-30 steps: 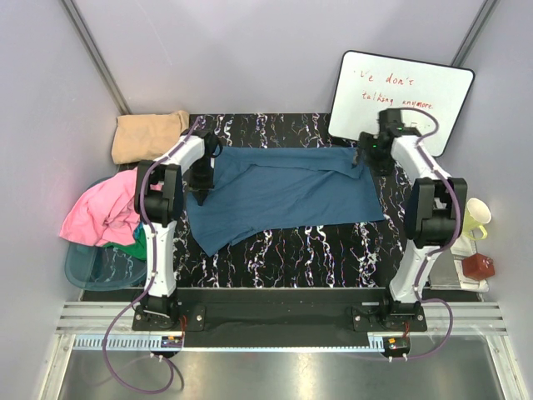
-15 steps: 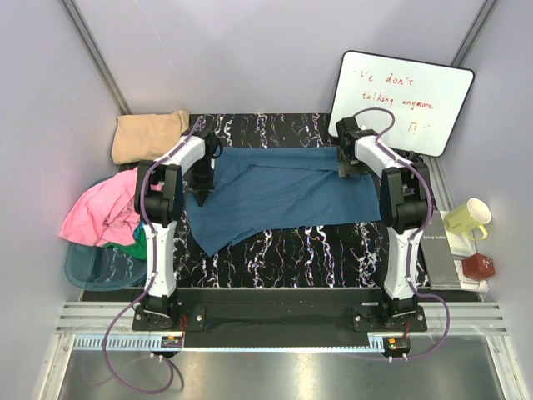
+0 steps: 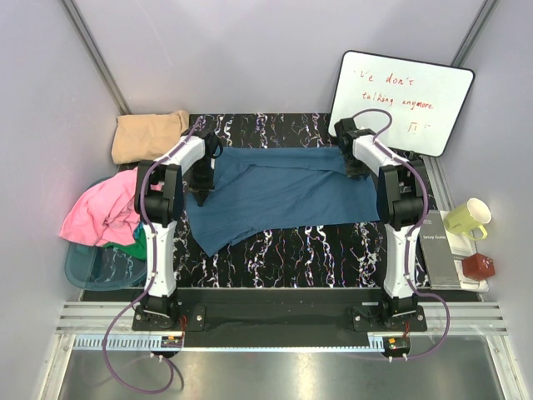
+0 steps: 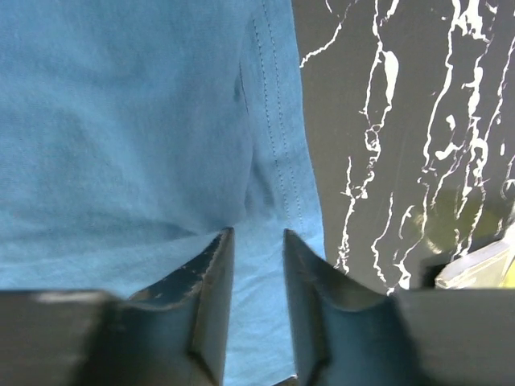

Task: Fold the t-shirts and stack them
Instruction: Fold the flattened tshirt in 1/3 of the way

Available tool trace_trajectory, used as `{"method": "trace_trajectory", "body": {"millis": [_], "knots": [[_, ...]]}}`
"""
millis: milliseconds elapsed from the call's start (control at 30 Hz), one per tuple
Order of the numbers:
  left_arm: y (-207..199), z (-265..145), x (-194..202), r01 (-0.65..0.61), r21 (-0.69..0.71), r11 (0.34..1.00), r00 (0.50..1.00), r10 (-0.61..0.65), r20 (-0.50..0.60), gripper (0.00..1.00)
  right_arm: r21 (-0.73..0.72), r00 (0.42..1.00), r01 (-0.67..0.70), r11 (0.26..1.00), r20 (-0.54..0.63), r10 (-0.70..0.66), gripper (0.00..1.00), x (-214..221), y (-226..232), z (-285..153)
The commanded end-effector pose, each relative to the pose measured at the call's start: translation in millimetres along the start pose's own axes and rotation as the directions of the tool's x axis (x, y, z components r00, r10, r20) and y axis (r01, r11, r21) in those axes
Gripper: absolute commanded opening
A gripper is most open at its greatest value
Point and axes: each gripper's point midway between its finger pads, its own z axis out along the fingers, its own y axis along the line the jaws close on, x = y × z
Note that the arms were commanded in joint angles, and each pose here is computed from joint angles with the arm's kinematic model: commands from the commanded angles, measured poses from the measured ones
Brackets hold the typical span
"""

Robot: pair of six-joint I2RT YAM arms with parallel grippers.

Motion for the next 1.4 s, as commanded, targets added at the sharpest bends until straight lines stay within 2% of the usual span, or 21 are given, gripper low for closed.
{"method": "trace_trajectory", "body": {"millis": [0,67,167,233,467,633,933,1033,1100,1133,1167,1233,1267,1300,1333,1367], "knots": [[-6.7,22.1,12.5,-0.013,0.016,1.000,0.998,0.014,-0.064,0.00,0.033,1.000,-0.015,0.999,0.024,0.015,0.29,-13.4,0.2,4.2],[-7.3,22.4,12.7,-0.012,0.019,1.000,0.998,0.014,-0.064,0.00,0.032,0.999,-0.020,0.999,0.034,0.018,0.17,-18.8,1.9,4.6],[-6.5,22.0,13.2,-0.013,0.016,1.000,0.998,0.014,-0.064,0.00,0.039,0.997,-0.039,0.998,0.068,0.036,0.08,-30.5,-3.1,-4.1],[-5.8,21.7,13.7,-0.013,0.013,1.000,0.998,0.014,-0.064,0.00,0.041,0.995,-0.041,0.998,0.097,0.037,0.05,-39.7,-7.4,-10.1],[-6.9,22.6,12.7,-0.016,0.017,1.000,0.998,0.017,-0.066,0.00,0.002,0.993,-0.049,0.999,0.106,0.048,0.08,-41.6,-3.7,-17.4],[-7.7,22.7,12.1,-0.014,0.021,1.000,0.998,0.015,-0.063,0.00,-0.002,0.995,-0.036,0.999,0.095,0.036,0.01,-34.7,-2.0,-15.4],[-2.9,15.5,9.1,-0.007,0.008,1.000,0.999,0.008,-0.040,0.00,0.067,0.997,-0.014,0.998,0.071,0.009,0.01,-36.7,-0.6,10.6],[1.1,6.7,8.1,0.001,-0.002,1.000,1.000,-0.001,-0.020,0.00,0.119,0.997,-0.029,0.992,0.068,0.021,0.01,-45.3,-2.8,17.0],[4.6,-4.1,5.6,0.005,-0.008,1.000,1.000,-0.005,0.013,0.00,0.123,0.992,-0.074,0.990,0.111,0.061,0.02,-64.5,-7.8,8.1],[5.9,-8.9,4.8,0.009,-0.009,1.000,1.000,-0.009,0.026,0.00,0.117,0.989,-0.088,0.989,0.127,0.073,0.06,-70.9,-9.6,0.2],[6.9,-21.4,2.8,0.017,0.001,1.000,0.998,-0.017,0.061,0.00,0.108,0.982,-0.117,0.987,0.162,0.098,0.18,-82.9,-13.2,-10.4],[5.6,-34.6,0.9,0.021,0.025,0.999,0.994,-0.024,0.103,0.03,0.076,0.966,-0.152,0.985,0.221,0.132,0.36,-100.4,-23.2,-38.0],[3.3,-52.5,0.4,0.020,0.065,0.998,0.988,-0.030,0.149,0.09,0.046,0.960,-0.157,0.986,0.241,0.142,0.51,-106.9,-24.3,-49.5],[1.1,-57.6,3.8,0.010,0.083,0.997,0.986,-0.023,0.163,0.31,0.019,0.956,-0.157,0.987,0.255,0.147,0.56,-110.2,-25.7,-60.0],[-2.4,-65.5,3.0,0.002,0.105,0.994,0.981,-0.022,0.194,0.41,-0.014,0.940,-0.176,0.984,0.295,0.172,0.61,-118.4,-34.4,-84.7],[-5.9,-84.4,5.5,-0.010,0.148,0.989,0.970,-0.026,0.241,0.49,-0.056,0.942,-0.162,0.985,0.290,0.171,0.67,-115.0,-31.0,-91.6]]}}
